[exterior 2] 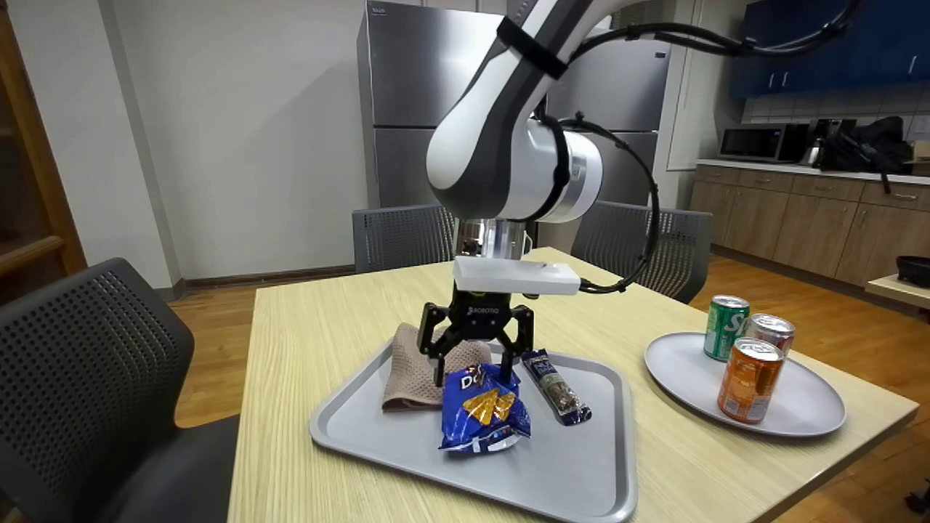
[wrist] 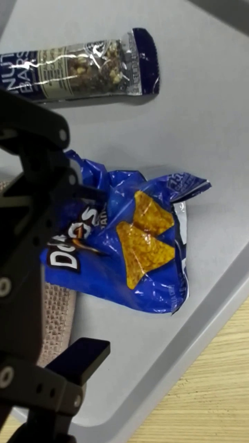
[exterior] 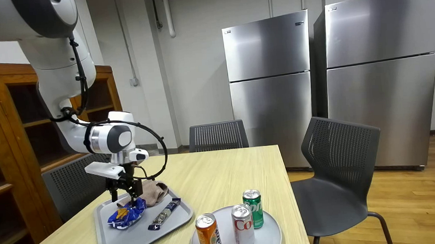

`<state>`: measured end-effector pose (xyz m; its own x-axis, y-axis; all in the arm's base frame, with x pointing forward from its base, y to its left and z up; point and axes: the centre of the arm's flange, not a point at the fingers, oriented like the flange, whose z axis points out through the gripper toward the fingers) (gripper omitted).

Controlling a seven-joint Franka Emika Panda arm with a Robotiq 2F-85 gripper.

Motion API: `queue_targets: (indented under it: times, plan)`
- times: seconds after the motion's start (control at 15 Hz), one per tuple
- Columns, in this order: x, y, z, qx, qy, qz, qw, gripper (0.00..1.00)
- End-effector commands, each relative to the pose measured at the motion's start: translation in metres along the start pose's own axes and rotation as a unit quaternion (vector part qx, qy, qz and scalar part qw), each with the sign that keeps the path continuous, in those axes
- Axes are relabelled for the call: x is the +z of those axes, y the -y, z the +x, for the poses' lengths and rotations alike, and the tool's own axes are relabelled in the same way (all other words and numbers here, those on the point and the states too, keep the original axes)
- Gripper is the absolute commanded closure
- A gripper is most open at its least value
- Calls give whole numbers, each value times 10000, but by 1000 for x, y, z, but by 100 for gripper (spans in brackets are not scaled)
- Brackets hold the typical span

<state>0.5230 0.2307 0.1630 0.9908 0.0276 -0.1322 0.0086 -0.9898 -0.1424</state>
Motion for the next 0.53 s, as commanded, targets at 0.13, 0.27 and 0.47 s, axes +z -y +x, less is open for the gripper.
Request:
queue_targets:
  times: [0.13,0.27,0.47]
  plan:
    - [-3,2,4,34,-13,-74,10000,0]
    - [-5,2,3,28,-17,-68,10000,0]
    - [-6,3,3,-20,-39,-101,9999,26]
